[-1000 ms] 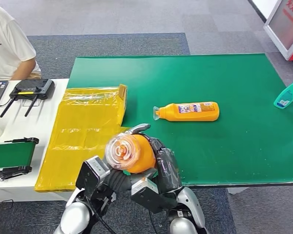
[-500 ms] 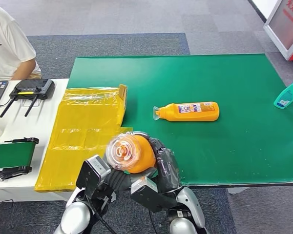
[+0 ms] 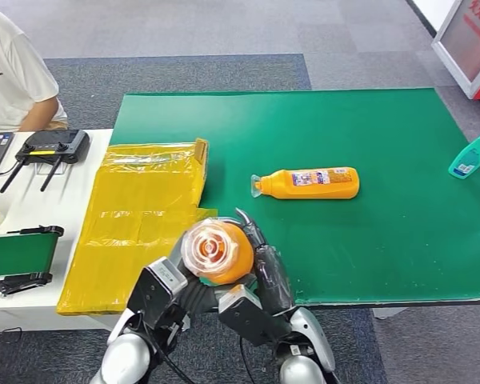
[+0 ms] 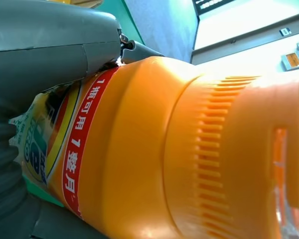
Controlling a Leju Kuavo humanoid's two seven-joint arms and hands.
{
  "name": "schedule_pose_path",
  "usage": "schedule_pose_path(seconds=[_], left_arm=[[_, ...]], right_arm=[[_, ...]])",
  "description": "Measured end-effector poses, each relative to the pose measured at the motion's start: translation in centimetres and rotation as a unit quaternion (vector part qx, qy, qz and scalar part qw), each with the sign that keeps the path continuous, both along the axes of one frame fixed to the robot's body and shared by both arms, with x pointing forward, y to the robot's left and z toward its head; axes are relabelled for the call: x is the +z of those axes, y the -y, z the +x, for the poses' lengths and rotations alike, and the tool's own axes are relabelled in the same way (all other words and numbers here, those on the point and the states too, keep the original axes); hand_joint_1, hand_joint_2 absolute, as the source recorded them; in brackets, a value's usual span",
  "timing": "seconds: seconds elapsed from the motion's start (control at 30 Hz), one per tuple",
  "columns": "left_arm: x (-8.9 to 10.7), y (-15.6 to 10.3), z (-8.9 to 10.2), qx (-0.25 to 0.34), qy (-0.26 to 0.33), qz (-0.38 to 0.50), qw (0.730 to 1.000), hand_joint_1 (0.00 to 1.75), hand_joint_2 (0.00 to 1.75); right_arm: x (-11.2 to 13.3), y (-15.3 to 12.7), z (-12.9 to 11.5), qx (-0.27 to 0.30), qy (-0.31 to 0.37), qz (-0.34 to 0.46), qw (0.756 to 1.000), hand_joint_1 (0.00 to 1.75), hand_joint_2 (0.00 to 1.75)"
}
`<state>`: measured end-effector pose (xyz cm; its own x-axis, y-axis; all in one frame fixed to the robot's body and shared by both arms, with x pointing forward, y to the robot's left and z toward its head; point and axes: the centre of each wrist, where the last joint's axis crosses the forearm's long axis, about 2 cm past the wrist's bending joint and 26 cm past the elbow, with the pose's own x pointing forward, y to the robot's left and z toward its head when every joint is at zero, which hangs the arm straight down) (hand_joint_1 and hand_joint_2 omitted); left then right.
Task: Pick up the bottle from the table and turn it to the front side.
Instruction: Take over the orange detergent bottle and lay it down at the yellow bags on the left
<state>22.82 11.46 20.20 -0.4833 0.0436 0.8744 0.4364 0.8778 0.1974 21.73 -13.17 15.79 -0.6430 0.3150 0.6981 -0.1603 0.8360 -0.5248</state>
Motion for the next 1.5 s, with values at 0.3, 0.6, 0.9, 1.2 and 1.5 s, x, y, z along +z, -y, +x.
schedule_pose_path(seconds=[0.3,0.6,0.9,1.2,1.5], left_arm=[[0.1,-0.6,-0.3,0.005,0.006,-0.022,1.000,1.75,1.75],[0.8,-1.0,-0.6,0.010,0.025,-0.033,0.999,1.75,1.75],[1.2,-1.3,-0.8,0.035,0.050,-0.016,0.998,1.75,1.75],[1.6,-1.9,-0.7,0.155,0.107,0.089,0.978,1.75,1.75],[2.1,-3.0,0.0,0.318,0.177,0.269,0.892,1.75,1.75]], right_arm=[[-0.3,1.2,-0.5,-0.020,-0.025,0.025,0.999,0.00,1.75],[-1.4,2.1,-1.4,-0.042,-0.053,0.027,0.997,0.00,1.75],[-1.6,3.0,-1.6,-0.066,-0.057,0.033,0.996,0.00,1.75],[-0.7,4.8,-1.7,-0.111,-0.036,0.044,0.992,0.00,1.75],[1.5,8.2,-2.3,-0.159,0.017,0.050,0.986,0.00,1.75]])
